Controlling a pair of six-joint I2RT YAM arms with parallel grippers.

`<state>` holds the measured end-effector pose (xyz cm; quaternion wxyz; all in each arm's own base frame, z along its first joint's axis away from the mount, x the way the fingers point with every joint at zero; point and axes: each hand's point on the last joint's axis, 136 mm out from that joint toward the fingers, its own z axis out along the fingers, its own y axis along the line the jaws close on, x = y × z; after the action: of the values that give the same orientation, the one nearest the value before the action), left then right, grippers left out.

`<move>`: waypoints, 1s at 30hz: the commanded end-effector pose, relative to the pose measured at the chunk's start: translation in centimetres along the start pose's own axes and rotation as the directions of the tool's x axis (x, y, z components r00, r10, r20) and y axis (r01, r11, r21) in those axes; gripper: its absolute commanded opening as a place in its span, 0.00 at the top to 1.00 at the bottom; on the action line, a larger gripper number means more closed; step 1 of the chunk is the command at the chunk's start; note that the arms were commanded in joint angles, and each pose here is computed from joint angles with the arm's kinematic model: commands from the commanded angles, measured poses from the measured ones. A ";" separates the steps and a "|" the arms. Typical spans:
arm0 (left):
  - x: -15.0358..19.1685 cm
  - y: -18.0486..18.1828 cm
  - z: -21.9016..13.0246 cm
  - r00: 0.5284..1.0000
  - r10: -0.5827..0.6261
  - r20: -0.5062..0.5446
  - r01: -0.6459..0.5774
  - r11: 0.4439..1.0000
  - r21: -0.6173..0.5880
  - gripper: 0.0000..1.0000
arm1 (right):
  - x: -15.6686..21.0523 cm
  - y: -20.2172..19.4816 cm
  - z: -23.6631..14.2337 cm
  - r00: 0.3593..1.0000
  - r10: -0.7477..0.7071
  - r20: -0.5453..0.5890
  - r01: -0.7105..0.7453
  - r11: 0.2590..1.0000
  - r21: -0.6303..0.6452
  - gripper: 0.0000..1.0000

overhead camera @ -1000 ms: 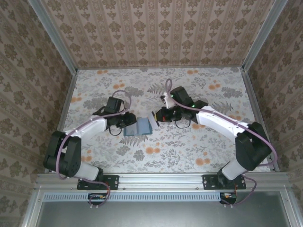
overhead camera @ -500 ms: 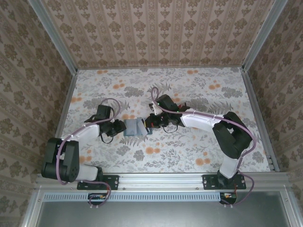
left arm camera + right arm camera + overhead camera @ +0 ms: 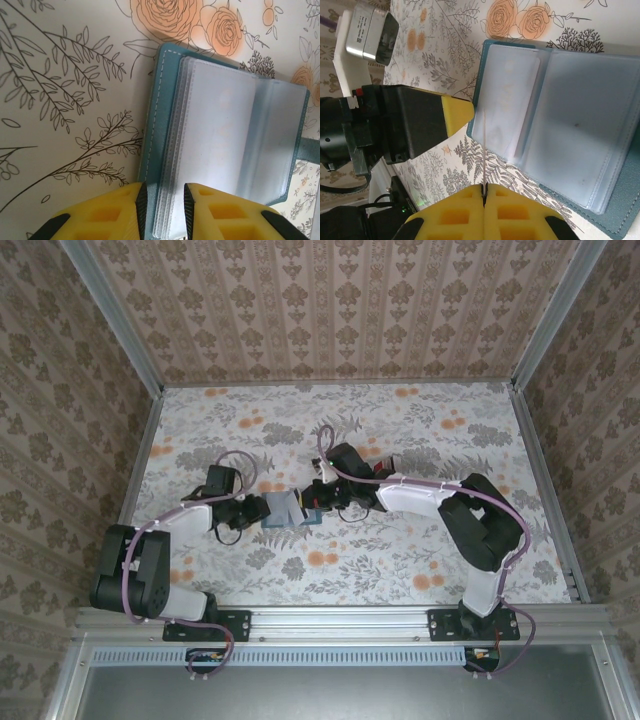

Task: Put the credit cards into the card holder

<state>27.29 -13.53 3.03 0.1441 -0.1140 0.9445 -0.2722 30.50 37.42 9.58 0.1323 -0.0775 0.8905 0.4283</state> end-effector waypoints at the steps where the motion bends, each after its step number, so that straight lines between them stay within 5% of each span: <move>1: 0.4 0.2 0.4 1.000 0.028 -0.011 -0.028 0.999 0.021 0.72 | 0.2 -0.9 1.0 1.000 0.025 0.013 -0.025 1.000 0.014 0.98; 13: 0.8 0.5 1.2 0.999 0.014 -0.034 -0.013 1.000 0.027 0.72 | -0.2 -3.6 1.7 0.996 0.063 0.067 -0.069 0.992 0.103 0.98; 30: 1.9 1.2 1.4 0.999 -0.012 -0.036 0.013 0.999 0.030 0.73 | -1.1 -3.0 2.2 0.987 0.115 0.112 -0.117 0.993 0.011 0.98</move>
<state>27.59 -14.18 2.37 0.1598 -0.0987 0.9355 -0.2993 32.25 36.86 6.13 0.1547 -0.0023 0.8954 0.4176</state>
